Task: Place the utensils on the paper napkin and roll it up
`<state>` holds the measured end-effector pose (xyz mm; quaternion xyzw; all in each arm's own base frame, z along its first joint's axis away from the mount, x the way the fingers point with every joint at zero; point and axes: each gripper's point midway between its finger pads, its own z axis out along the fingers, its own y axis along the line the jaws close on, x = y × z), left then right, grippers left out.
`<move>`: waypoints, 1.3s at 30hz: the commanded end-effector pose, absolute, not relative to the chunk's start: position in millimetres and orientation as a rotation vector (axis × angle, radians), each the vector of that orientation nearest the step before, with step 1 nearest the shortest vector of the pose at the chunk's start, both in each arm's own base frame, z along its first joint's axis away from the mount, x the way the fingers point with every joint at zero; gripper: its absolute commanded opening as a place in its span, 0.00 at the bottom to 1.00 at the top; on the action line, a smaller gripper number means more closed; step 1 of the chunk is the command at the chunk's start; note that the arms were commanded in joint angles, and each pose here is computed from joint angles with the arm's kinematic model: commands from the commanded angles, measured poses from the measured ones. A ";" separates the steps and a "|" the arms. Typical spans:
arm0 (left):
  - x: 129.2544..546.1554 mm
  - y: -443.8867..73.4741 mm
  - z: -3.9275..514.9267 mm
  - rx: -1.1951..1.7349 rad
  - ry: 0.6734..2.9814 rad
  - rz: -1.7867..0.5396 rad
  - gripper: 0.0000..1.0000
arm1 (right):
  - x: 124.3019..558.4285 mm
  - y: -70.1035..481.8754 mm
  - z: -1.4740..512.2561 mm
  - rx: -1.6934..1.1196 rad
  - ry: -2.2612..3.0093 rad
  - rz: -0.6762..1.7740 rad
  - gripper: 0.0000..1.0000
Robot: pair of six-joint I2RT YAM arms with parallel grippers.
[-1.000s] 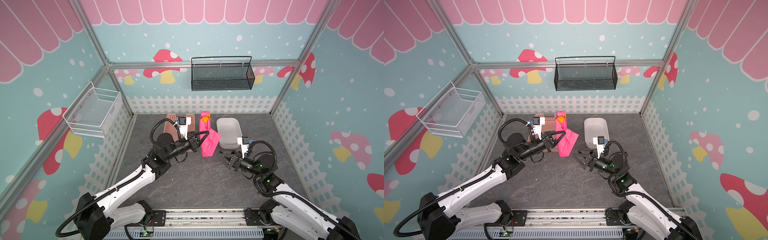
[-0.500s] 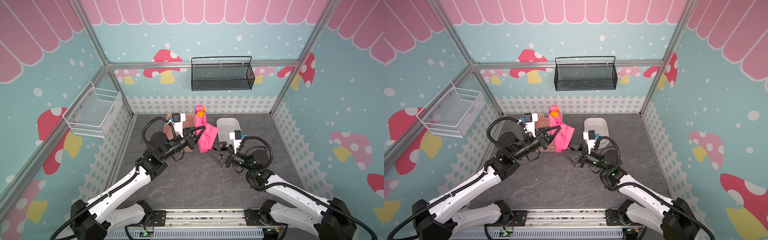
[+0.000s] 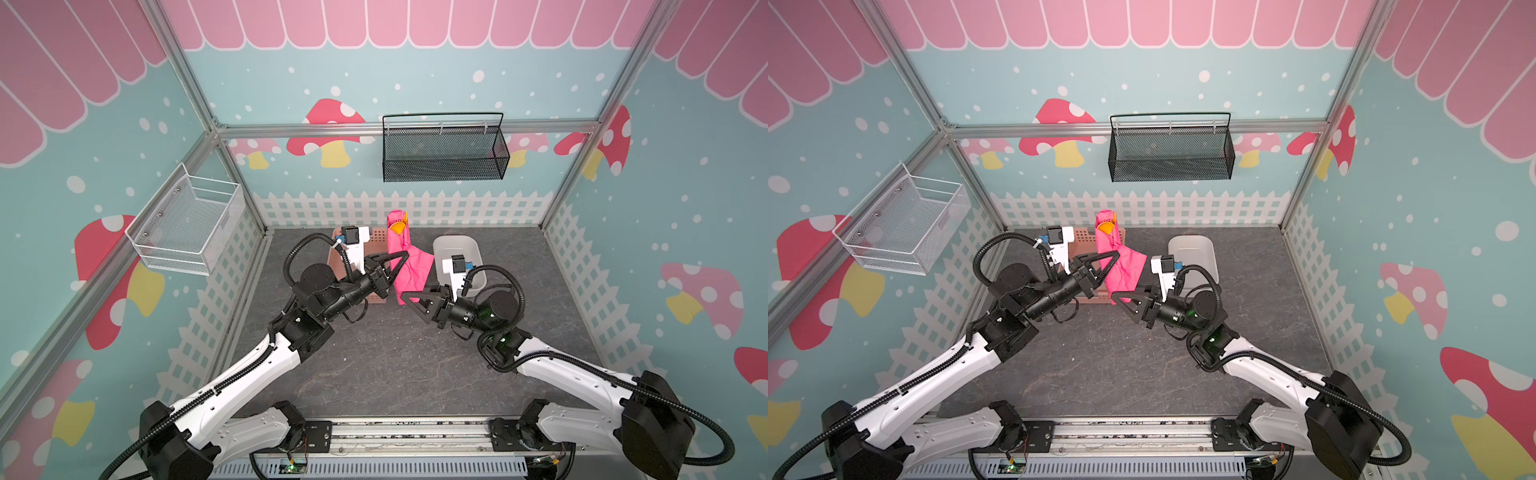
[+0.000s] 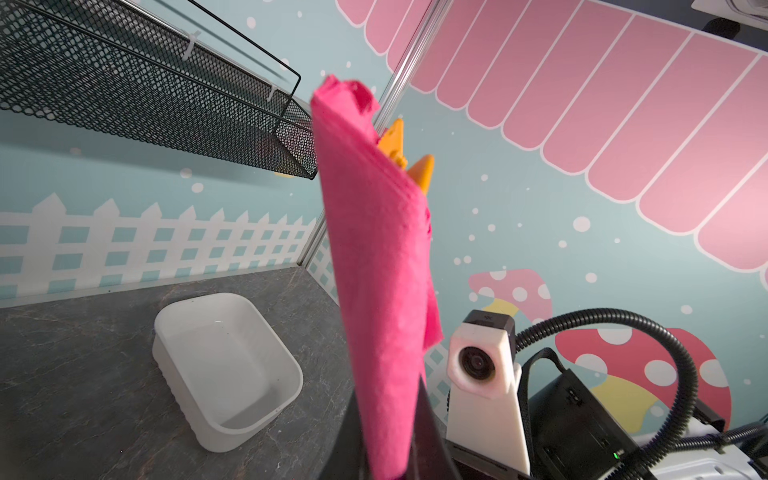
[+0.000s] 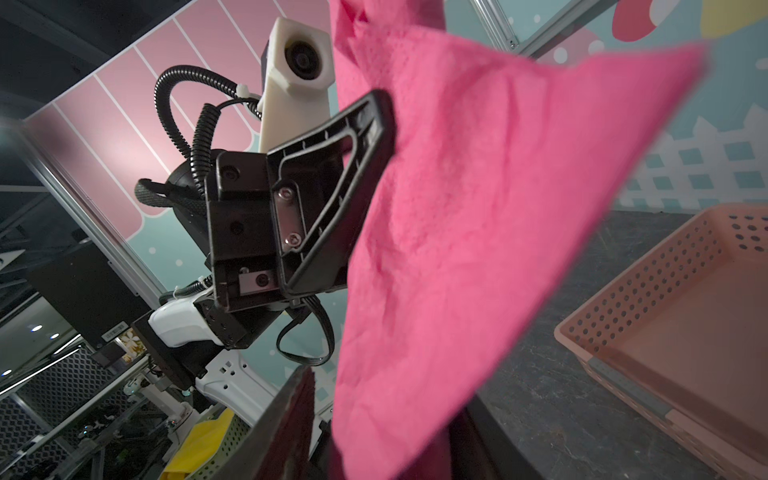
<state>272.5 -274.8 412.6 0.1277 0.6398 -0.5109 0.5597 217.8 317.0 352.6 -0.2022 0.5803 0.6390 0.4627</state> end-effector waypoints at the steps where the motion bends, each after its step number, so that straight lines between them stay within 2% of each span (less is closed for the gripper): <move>1: 265.6 -265.4 438.1 0.302 1.441 -1.189 0.00 | 213.4 311.3 361.2 -0.482 1.389 1.569 0.41; 7: 262.7 -262.5 442.0 0.300 1.433 -1.186 0.00 | 213.1 309.4 361.8 -0.477 1.392 1.562 0.24; 16: 258.7 -260.6 446.8 0.306 1.418 -1.193 0.00 | 209.1 307.6 367.6 -0.492 1.372 1.564 0.06; 17: 258.1 -261.0 447.5 0.308 1.417 -1.197 0.02 | 208.4 306.8 369.2 -0.493 1.366 1.562 0.04; 19: 256.7 -261.9 448.9 0.315 1.415 -1.205 0.12 | 206.9 304.9 373.1 -0.496 1.351 1.556 0.01; 23: 249.6 -265.4 454.1 0.353 1.400 -1.237 0.30 | 202.4 302.6 384.4 -0.520 1.313 1.546 0.00; 29: 232.6 -265.8 459.4 0.427 1.365 -1.267 0.44 | 196.8 297.8 404.8 -0.552 1.263 1.510 0.00; 33: 217.3 -265.2 462.3 0.496 1.333 -1.286 0.48 | 190.2 293.9 417.9 -0.574 1.222 1.501 0.00; 39: 208.5 -264.3 460.5 0.525 1.325 -1.306 0.49 | 176.8 289.0 436.2 -0.624 1.155 1.505 0.00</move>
